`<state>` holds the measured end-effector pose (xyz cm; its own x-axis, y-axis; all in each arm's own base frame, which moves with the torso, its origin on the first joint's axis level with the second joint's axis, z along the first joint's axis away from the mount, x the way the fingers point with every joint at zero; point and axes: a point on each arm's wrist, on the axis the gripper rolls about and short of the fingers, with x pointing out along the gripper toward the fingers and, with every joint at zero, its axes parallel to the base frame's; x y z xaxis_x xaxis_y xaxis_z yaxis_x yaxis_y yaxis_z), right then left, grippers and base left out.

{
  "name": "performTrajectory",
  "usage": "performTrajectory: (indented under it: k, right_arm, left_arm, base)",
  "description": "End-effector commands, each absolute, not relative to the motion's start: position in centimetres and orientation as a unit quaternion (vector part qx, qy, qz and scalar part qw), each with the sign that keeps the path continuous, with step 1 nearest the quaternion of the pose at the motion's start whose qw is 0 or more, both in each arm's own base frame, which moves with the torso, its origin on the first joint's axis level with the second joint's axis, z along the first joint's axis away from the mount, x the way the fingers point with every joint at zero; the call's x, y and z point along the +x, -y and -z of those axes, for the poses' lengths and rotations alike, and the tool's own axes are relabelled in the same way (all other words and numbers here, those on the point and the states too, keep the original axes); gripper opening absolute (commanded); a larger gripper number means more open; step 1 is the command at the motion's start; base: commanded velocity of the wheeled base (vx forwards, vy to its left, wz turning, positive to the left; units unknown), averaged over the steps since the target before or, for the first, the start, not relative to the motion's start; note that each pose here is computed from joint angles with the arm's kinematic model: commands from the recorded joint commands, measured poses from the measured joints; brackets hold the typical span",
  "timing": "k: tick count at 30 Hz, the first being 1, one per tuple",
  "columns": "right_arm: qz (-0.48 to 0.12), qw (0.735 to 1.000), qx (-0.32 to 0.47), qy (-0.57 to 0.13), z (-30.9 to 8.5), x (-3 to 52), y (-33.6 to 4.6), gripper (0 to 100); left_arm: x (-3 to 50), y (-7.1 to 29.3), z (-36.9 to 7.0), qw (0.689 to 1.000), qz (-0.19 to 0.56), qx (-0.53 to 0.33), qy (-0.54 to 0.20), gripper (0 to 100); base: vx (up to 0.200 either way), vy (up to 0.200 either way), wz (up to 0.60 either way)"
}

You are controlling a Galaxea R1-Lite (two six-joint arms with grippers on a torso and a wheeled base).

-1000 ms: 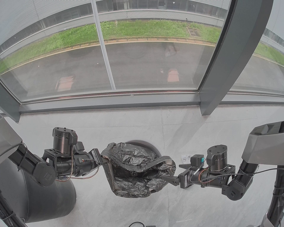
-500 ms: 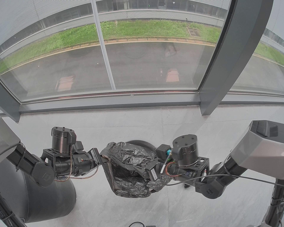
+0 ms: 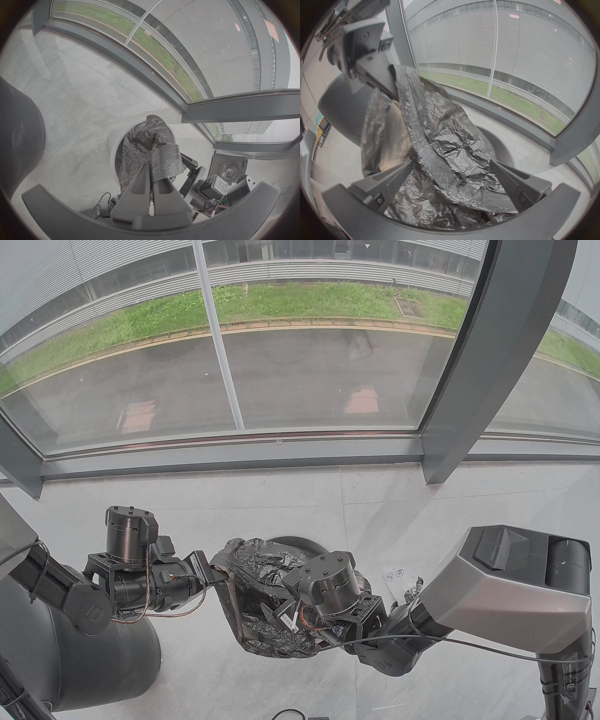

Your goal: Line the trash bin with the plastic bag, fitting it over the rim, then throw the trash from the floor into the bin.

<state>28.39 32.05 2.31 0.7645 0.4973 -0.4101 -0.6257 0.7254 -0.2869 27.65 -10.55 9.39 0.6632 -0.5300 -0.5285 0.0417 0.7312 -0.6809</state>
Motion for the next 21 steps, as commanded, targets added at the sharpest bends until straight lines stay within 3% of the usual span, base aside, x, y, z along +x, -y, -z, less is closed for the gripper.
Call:
performTrajectory:
  k: [1,21]
  right_arm:
    - [-0.280,0.920,-0.225,-0.159,-0.7,29.3,-32.3,100]
    - [-0.181,0.956,-0.201,-0.115,-5.3,32.0,-29.4,100]
  left_arm:
    - [27.6,10.6,-9.5,0.852,0.169,-0.326,-0.373,0]
    - [27.5,10.5,-9.5,0.855,0.171,-0.320,-0.371,0]
  base:
    - [0.000,0.000,0.00]
    - [0.000,0.000,0.00]
